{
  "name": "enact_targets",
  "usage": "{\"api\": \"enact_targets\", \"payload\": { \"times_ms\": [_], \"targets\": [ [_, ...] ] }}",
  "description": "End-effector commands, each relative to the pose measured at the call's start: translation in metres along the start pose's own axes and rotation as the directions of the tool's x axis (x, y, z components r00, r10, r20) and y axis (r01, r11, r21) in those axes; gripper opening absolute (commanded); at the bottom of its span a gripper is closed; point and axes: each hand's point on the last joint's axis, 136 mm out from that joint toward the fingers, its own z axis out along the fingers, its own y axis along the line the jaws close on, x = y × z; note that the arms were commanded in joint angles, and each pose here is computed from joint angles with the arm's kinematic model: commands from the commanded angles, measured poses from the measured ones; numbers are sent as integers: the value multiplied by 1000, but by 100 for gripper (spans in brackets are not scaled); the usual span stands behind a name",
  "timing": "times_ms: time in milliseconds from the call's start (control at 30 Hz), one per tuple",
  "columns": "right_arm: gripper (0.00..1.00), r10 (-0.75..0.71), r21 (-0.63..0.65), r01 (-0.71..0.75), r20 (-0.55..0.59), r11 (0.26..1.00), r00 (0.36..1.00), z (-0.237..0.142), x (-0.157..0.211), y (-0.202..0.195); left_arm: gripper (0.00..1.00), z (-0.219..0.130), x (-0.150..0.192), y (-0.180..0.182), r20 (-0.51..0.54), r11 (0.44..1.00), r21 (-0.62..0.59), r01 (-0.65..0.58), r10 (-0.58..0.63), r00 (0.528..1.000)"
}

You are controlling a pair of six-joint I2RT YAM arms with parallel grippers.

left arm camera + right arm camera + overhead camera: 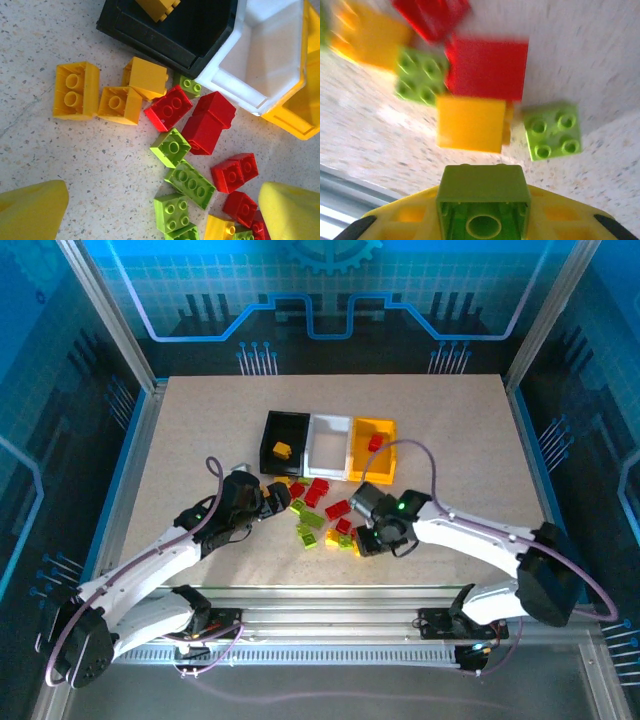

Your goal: Sort the legos into containers by color

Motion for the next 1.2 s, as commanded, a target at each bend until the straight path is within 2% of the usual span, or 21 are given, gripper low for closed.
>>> {"api": "enact_targets", "payload": {
  "times_ms": [0, 167, 267, 433, 533, 700, 800, 867, 933, 1067, 1167],
  "targets": [
    [36, -8, -33, 12, 126, 999, 992, -35, -56, 2, 99, 3, 3, 9, 3, 1000, -27, 6, -6, 1000],
    [36, 11, -79, 10, 255, 997, 967, -45, -154, 18, 99, 0, 5, 11, -1, 999, -33, 5, -5, 1000],
    [36, 32, -72, -13, 265, 997, 964, -29, -202, 22, 99, -2, 6, 16, -4, 999, -43, 5, -5, 1000],
    [37, 45, 6, -48, 235, 999, 971, 12, -251, 16, 99, -5, 7, 20, -7, 999, -49, 2, -2, 1000],
    [38, 51, 61, -65, 211, 996, 976, 32, -263, 7, 99, -4, 10, 19, -26, 999, -40, -20, 19, 999],
    [43, 59, 71, -74, 194, 995, 979, 51, -276, 7, 99, 6, 18, 23, -98, 995, -79, -57, 50, 994],
    [49, 64, 68, -78, 188, 995, 980, 54, -281, 9, 99, 10, 18, 26, -111, 992, -103, -66, 55, 992],
    [59, 68, 63, -82, 192, 995, 979, 53, -284, 11, 99, 11, 15, 30, -104, 991, -119, -59, 46, 994],
    [63, 72, 55, -85, 209, 995, 975, 45, -287, 12, 99, 14, 11, 32, -109, 992, -123, -32, 18, 994],
    [64, 79, 18, -86, 249, 996, 965, 25, -287, 17, 85, 27, 1, 44, -97, 987, -157, 40, -56, 994],
    [64, 86, -3, -89, 273, 996, 958, 12, -282, 19, 82, 41, -12, 45, -35, 989, -128, 73, -78, 996]
  ]
}}
